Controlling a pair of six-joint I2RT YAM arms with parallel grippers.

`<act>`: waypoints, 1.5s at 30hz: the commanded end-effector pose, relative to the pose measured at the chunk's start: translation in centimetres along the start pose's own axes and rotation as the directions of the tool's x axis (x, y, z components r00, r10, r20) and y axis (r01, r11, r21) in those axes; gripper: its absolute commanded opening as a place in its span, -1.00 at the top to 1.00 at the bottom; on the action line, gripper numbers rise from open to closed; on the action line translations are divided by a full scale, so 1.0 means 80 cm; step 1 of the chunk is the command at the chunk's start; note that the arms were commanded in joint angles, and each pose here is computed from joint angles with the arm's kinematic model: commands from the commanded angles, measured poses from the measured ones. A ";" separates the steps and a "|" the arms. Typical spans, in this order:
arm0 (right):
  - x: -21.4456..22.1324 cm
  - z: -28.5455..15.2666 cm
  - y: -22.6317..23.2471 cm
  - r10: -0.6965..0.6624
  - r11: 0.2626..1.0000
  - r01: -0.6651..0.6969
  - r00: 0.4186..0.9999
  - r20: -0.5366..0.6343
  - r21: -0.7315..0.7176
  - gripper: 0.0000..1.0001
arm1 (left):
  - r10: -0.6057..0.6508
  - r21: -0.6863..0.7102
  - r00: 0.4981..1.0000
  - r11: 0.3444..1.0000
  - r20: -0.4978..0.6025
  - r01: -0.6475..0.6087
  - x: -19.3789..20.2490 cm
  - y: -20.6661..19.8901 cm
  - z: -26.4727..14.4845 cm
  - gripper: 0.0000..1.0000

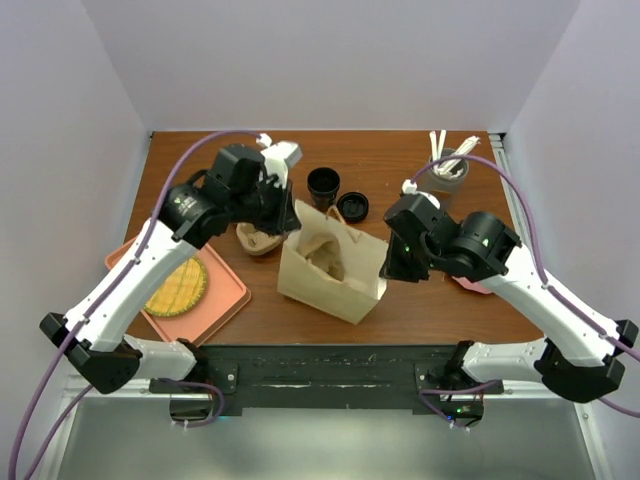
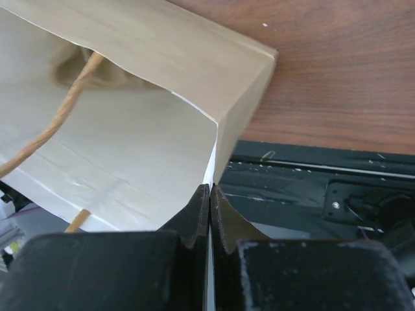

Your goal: Pack the takeout coffee

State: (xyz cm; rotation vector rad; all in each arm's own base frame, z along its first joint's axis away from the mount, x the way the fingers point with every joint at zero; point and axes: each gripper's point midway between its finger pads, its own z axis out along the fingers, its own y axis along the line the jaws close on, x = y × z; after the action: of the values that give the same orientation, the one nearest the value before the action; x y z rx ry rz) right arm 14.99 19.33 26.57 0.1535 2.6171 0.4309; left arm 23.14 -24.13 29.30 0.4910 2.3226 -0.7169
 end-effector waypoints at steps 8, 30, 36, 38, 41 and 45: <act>-0.049 -0.029 0.006 0.061 0.996 -0.048 0.978 0.197 -0.074 1.00 | 0.013 0.022 0.993 1.000 0.120 -0.016 -0.023 -0.016 -0.038 1.00; -0.086 -0.052 0.002 0.071 0.997 -0.058 0.943 0.324 -0.048 1.00 | -0.046 -0.045 0.996 0.998 0.072 0.049 -0.046 -0.025 -0.039 1.00; -0.059 -0.002 -0.024 0.020 0.999 -0.029 0.966 0.258 0.031 1.00 | -0.127 -0.017 0.992 0.992 0.016 0.128 0.011 -0.013 -0.009 1.00; -0.083 -0.024 -0.021 0.008 0.999 -0.018 0.949 0.316 0.028 1.00 | -0.099 -0.025 0.995 0.995 0.024 0.100 -0.010 -0.018 -0.017 1.00; -0.107 -0.047 -0.015 -0.008 0.999 -0.009 0.935 0.355 0.046 1.00 | -0.088 -0.024 0.995 0.996 0.038 0.089 -0.036 -0.028 -0.025 1.00; -0.100 -0.031 -0.024 -0.014 0.998 -0.009 0.936 0.351 0.064 1.00 | -0.113 -0.007 0.993 0.994 0.030 0.113 -0.019 -0.025 -0.015 1.00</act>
State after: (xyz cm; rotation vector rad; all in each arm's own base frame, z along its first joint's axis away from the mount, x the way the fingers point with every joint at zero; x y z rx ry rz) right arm 20.44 17.01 31.07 0.2142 2.3379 0.3298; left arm 23.65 -25.41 31.78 0.3583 2.3481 -0.7153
